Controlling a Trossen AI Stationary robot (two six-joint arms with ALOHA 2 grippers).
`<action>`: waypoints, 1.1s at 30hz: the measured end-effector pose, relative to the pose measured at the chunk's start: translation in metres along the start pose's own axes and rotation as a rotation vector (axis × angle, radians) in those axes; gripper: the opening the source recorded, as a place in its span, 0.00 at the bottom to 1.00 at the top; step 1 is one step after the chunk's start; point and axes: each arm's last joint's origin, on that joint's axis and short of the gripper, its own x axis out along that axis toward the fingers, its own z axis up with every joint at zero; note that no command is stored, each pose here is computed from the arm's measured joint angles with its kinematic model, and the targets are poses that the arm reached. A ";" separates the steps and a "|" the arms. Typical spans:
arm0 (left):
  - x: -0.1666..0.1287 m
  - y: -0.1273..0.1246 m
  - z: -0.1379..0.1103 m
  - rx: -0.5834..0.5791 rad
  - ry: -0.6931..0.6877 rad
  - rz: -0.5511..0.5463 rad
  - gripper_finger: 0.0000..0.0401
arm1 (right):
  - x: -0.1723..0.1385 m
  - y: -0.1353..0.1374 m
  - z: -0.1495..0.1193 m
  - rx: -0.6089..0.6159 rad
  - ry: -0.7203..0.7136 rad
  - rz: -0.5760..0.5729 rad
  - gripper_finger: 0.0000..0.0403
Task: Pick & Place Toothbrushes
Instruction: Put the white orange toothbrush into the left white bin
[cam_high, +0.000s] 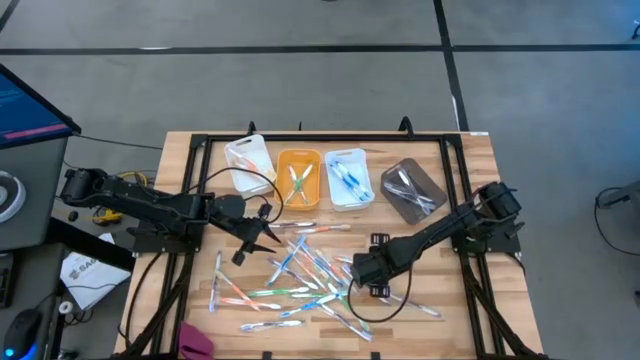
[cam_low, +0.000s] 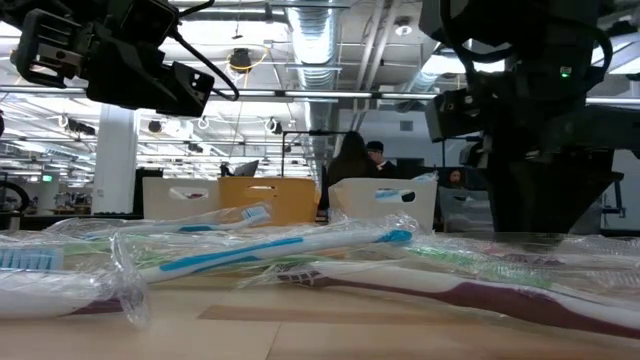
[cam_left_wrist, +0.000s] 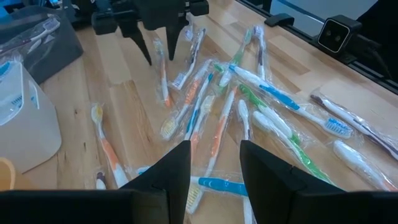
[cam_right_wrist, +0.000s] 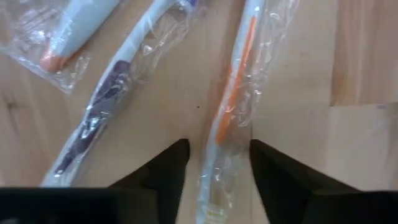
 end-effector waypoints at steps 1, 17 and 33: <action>0.000 0.000 0.000 0.000 0.000 0.000 0.33 | 0.000 -0.001 0.000 0.005 -0.001 0.004 0.40; 0.000 0.002 0.006 0.030 -0.060 0.019 0.33 | -0.008 -0.006 -0.008 0.094 0.084 -0.088 0.02; 0.000 0.003 0.009 0.040 -0.095 0.031 0.33 | -0.099 0.007 -0.023 0.166 -0.285 -0.338 0.01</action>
